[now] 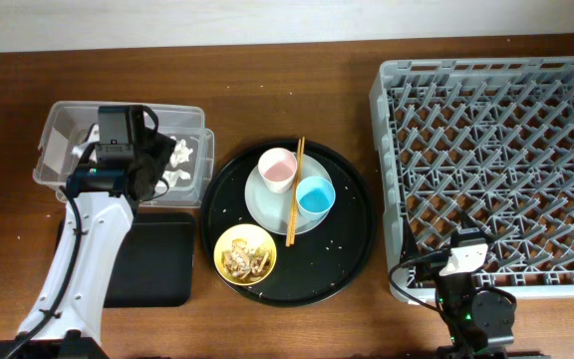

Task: Sort waste into correct bins and load items into the dishwasher rack
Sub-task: 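Drop the gold wrapper into the clear bin with the left gripper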

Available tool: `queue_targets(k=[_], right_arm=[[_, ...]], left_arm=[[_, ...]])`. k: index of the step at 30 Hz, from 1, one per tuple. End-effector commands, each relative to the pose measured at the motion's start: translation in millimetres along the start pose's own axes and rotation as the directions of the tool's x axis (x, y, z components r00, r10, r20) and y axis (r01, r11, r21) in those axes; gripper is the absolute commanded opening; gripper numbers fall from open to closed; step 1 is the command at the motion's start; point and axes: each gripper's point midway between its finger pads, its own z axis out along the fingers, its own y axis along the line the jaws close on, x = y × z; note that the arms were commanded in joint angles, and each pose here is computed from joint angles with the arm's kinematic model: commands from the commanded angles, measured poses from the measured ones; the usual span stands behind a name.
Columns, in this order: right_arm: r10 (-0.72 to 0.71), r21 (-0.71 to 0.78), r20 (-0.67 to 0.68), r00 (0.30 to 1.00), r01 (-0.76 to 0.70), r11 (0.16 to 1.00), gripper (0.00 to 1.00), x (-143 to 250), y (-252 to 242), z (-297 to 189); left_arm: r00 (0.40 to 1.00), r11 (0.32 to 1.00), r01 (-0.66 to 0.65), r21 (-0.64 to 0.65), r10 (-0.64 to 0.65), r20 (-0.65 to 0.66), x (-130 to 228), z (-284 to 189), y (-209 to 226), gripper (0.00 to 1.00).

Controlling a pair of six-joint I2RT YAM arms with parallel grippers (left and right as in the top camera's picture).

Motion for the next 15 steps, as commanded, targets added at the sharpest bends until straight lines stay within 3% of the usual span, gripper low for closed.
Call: queue_targets(k=[1,3,4,10,15], right_arm=[[0.013,0.014,-0.002,1.000,-0.013,1.000,0.98,2,-3,0],[0.013,0.014,-0.002,1.000,-0.013,1.000,0.98,2,-3,0],[0.013,0.014,-0.002,1.000,-0.013,1.000,0.98,2,-3,0],[0.013,0.014,-0.002,1.000,-0.013,1.000,0.98,2,-3,0],[0.013,0.014,-0.002,1.000,-0.013,1.000,0.98,2,-3,0]], left_arm=[[0.904,0.889,-0.374,0.266,0.414,-0.112,34,-29,-37,0.72],[0.796,0.758,-0.490,0.430,0.591,-0.134,66,-50,-52,0.61],[0.769,0.735,-0.503,0.454,0.621,-0.155,77,-55,-51,0.58],[0.616,0.716,-0.591,0.370,0.698,-0.365,148,-66,-4,0.46],[0.463,0.588,-0.730,0.349,0.800,-0.381,201,-71,18,0.37]])
